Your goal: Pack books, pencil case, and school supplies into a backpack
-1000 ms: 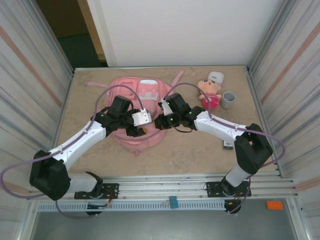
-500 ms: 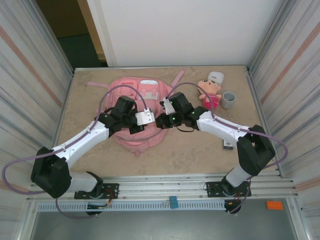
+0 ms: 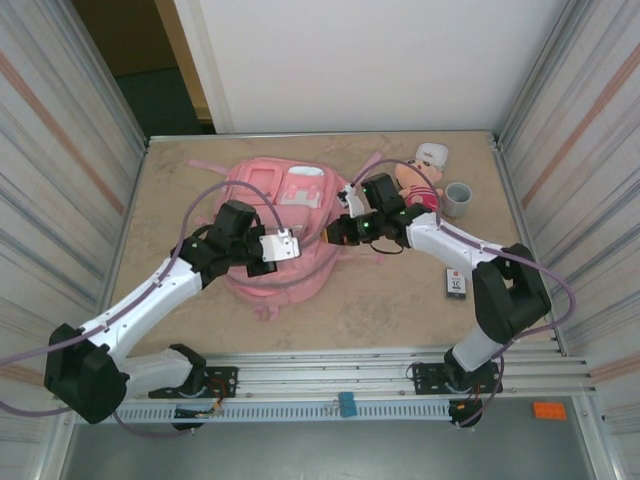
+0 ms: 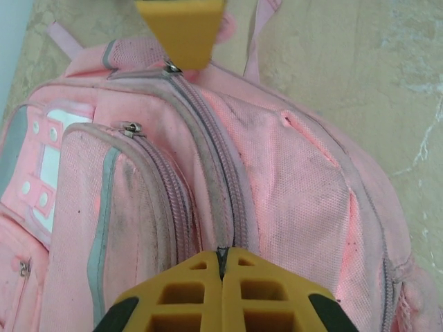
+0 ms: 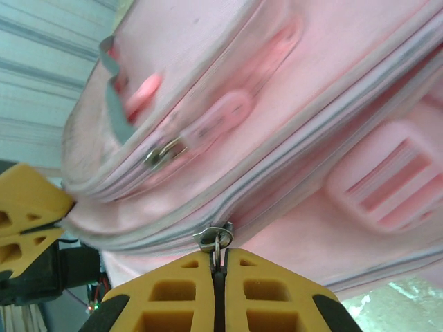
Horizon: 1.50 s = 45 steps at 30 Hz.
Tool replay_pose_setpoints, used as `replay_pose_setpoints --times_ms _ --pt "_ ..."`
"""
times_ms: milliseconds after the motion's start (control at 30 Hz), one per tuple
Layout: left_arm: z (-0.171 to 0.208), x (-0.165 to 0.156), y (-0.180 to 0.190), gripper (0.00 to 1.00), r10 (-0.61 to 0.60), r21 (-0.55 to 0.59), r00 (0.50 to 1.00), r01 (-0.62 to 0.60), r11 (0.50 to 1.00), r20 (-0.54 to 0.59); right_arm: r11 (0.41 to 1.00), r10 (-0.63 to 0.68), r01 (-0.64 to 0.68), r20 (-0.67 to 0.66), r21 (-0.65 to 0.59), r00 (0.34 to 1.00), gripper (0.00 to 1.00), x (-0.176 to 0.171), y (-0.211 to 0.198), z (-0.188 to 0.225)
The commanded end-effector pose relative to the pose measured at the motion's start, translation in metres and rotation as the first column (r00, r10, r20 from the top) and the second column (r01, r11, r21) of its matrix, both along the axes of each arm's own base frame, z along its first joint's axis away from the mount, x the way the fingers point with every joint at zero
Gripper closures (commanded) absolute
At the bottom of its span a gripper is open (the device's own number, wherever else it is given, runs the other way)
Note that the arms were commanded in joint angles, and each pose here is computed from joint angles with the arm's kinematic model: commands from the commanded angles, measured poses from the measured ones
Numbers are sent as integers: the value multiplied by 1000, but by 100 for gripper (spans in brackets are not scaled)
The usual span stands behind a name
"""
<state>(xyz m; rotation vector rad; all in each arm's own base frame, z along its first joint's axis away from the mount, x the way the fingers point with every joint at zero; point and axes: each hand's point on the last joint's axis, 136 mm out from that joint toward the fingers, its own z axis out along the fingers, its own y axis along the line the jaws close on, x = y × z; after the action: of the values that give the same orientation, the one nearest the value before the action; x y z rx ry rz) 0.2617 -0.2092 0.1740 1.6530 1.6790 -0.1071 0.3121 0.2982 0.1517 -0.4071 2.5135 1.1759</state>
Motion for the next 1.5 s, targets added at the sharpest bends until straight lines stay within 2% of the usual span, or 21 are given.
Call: replay_pose_setpoints --times_ms 0,133,333,367,400,433,467,500,633,800,1133,1233,1467 --pt "-13 -20 29 100 26 97 998 -20 995 -55 983 -164 168 52 -75 985 100 51 -36 -1" --pt "-9 -24 26 100 12 67 998 -8 998 -55 965 -243 247 59 -88 968 100 77 -48 -7" --pt "3 -27 20 100 16 16 999 -15 1000 -48 970 -240 241 64 -9 969 100 87 -37 -2" --pt "5 -27 20 100 21 8 999 -20 1000 -49 971 -240 239 68 23 968 93 86 -34 4" --pt "7 -26 20 93 32 -2 998 -32 999 -47 965 -260 257 79 48 962 80 84 -33 8" --pt "10 -24 20 76 43 -10 998 -44 999 -44 958 -285 278 100 75 953 69 82 -33 14" --pt "12 -24 20 65 53 -15 998 -53 998 -43 952 -300 291 112 91 947 62 78 -33 17" --pt "15 -23 21 59 61 -21 997 -62 998 -37 946 -319 308 122 105 940 57 73 -34 21" --pt "19 -18 27 44 98 -31 995 -98 995 -13 943 -329 313 189 111 925 55 45 -35 33" --pt "5 -6 32 35 132 11 991 -131 991 -38 946 -324 314 316 85 891 53 15 -33 41" --pt "-20 32 37 34 179 103 982 -172 980 -56 968 -248 239 465 79 850 52 -5 -14 53" --pt "-21 41 41 41 209 92 975 -202 975 -71 971 -239 218 474 101 847 51 -8 -10 58" --pt "-4 36 31 75 166 -29 983 -169 985 -84 972 -232 213 527 97 818 49 -13 -11 63"
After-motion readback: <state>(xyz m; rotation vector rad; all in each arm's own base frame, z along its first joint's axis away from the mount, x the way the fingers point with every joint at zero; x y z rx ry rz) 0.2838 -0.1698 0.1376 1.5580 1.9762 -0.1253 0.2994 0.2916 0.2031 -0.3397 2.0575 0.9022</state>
